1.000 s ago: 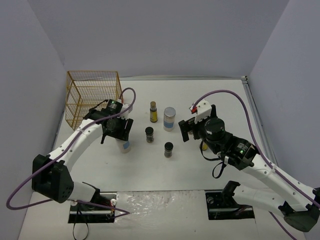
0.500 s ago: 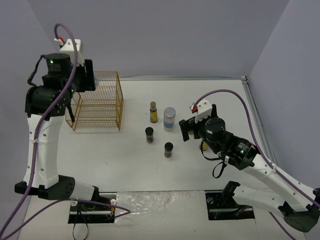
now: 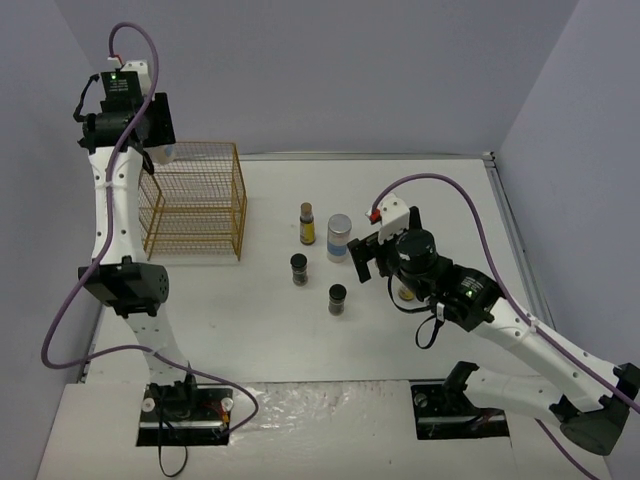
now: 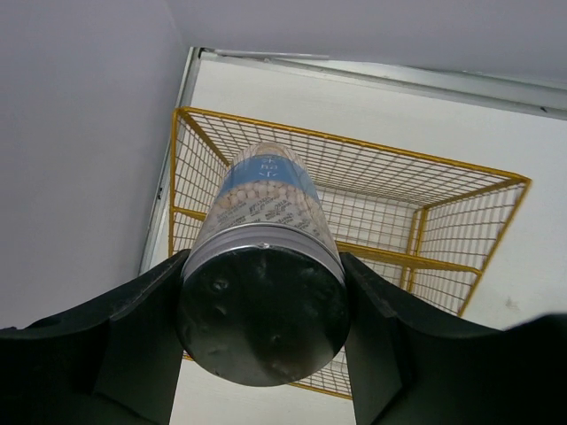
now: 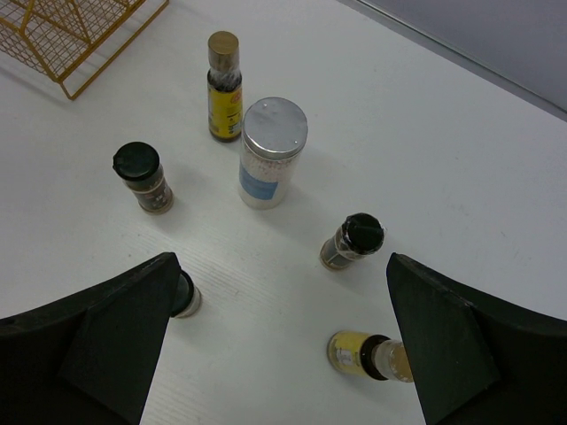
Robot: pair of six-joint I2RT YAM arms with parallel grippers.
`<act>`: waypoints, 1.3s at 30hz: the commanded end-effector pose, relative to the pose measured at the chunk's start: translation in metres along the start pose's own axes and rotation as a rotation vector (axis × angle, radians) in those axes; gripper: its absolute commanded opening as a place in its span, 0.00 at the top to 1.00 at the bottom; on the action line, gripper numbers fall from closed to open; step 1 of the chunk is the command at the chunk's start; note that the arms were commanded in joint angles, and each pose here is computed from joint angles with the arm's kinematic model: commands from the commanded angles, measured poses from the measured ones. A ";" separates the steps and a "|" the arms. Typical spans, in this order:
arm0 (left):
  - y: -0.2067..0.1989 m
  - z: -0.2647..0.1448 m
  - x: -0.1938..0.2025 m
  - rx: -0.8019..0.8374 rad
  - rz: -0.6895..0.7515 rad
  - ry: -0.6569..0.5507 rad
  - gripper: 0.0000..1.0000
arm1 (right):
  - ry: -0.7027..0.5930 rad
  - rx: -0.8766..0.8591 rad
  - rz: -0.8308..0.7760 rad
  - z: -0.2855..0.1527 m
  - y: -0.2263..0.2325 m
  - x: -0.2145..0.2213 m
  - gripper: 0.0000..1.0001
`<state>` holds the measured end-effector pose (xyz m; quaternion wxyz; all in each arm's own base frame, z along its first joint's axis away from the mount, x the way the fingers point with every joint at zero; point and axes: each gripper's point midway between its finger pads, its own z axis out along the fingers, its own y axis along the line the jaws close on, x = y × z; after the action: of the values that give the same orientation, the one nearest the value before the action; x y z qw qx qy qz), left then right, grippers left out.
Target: Organize the condiment bottles
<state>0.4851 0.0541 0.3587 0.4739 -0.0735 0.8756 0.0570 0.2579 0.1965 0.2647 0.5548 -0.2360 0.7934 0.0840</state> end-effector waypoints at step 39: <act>0.023 0.053 0.018 0.029 0.009 0.066 0.97 | 0.043 -0.017 0.039 0.021 0.010 0.015 0.00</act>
<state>0.5096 0.0804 0.2948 0.4215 -0.0643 0.9036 0.0409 0.2625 0.2063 0.2376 0.5205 -0.2423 0.8143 0.0857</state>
